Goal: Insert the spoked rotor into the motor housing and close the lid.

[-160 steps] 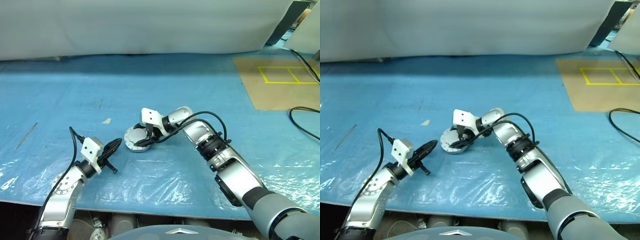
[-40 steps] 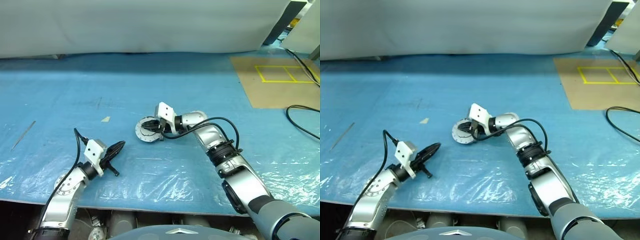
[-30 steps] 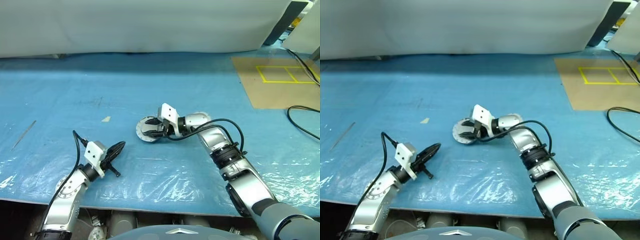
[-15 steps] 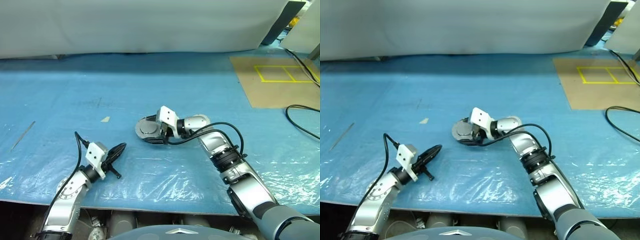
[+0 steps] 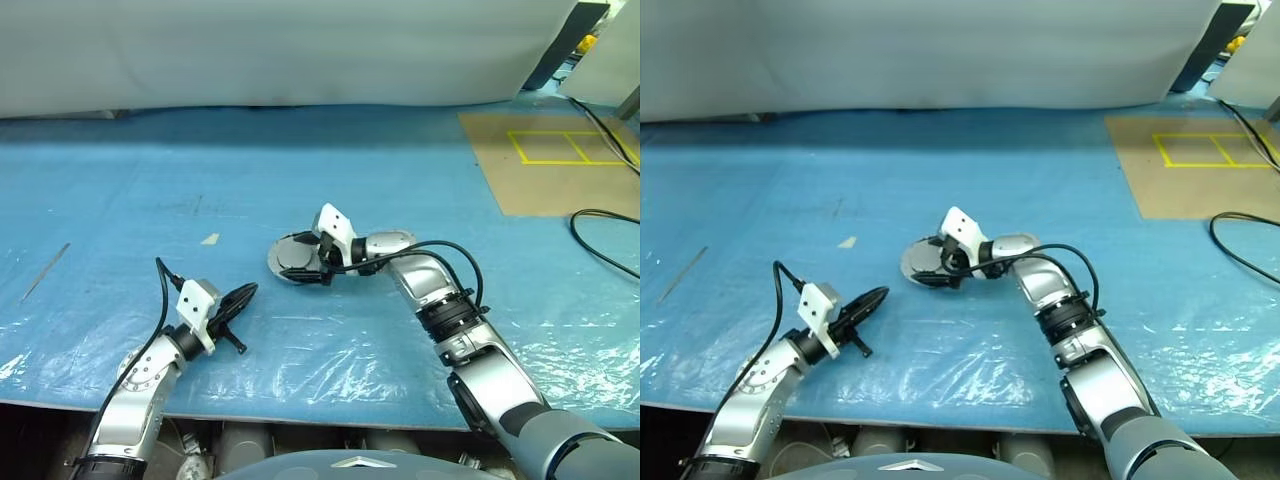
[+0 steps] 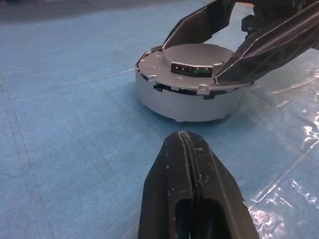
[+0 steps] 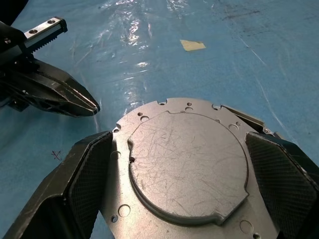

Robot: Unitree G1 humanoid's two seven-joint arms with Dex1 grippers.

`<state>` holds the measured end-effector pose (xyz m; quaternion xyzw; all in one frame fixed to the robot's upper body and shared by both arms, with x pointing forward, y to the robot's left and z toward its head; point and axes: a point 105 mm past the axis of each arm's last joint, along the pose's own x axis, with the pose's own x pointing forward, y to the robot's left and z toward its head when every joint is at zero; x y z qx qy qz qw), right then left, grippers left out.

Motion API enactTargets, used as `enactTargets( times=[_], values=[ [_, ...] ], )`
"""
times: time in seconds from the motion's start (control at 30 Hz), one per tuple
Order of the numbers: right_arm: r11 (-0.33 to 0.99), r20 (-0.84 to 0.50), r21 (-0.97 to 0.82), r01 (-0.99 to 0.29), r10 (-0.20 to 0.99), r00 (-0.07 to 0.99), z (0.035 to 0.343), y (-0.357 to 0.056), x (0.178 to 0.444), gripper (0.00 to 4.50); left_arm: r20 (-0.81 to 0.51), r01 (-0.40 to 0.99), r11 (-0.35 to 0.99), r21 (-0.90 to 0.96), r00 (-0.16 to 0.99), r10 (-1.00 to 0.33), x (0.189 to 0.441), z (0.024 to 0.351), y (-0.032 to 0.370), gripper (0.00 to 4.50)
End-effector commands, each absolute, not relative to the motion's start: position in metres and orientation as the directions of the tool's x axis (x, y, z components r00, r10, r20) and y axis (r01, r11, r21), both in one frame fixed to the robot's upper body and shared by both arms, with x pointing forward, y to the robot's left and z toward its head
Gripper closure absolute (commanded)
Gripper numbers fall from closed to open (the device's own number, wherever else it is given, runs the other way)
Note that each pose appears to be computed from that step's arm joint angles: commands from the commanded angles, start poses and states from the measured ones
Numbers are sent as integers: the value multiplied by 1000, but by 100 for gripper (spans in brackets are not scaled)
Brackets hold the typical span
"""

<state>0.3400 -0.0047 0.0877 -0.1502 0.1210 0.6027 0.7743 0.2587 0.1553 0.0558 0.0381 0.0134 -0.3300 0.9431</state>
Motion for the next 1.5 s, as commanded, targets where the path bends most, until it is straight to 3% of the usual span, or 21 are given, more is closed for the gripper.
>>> enactTargets(
  times=[0.03,0.13,0.23,0.47,0.63,1.0,1.5],
  values=[
    [213,-438,-101,-972,868,236,70,-4,338,5,-19,624,775,101,780,-625,259,69,154,450],
    [203,-464,-146,-968,850,249,64,-3,340,63,-17,621,777,105,782,-623,260,71,154,450],
    [204,-465,-163,-965,847,257,63,-2,342,149,-15,619,777,110,783,-622,261,72,155,450],
    [169,-369,-153,-974,904,215,91,6,346,149,-10,618,777,118,783,-622,263,74,155,450],
    [69,-402,-229,-971,902,159,103,7,347,149,-12,622,774,118,780,-626,264,74,154,450],
    [18,-395,-327,-945,906,153,123,20,354,149,-17,623,774,112,780,-625,263,72,153,450],
    [-53,-460,-368,-928,878,132,125,24,362,149,-25,622,775,109,781,-624,261,71,154,450]
  ],
)
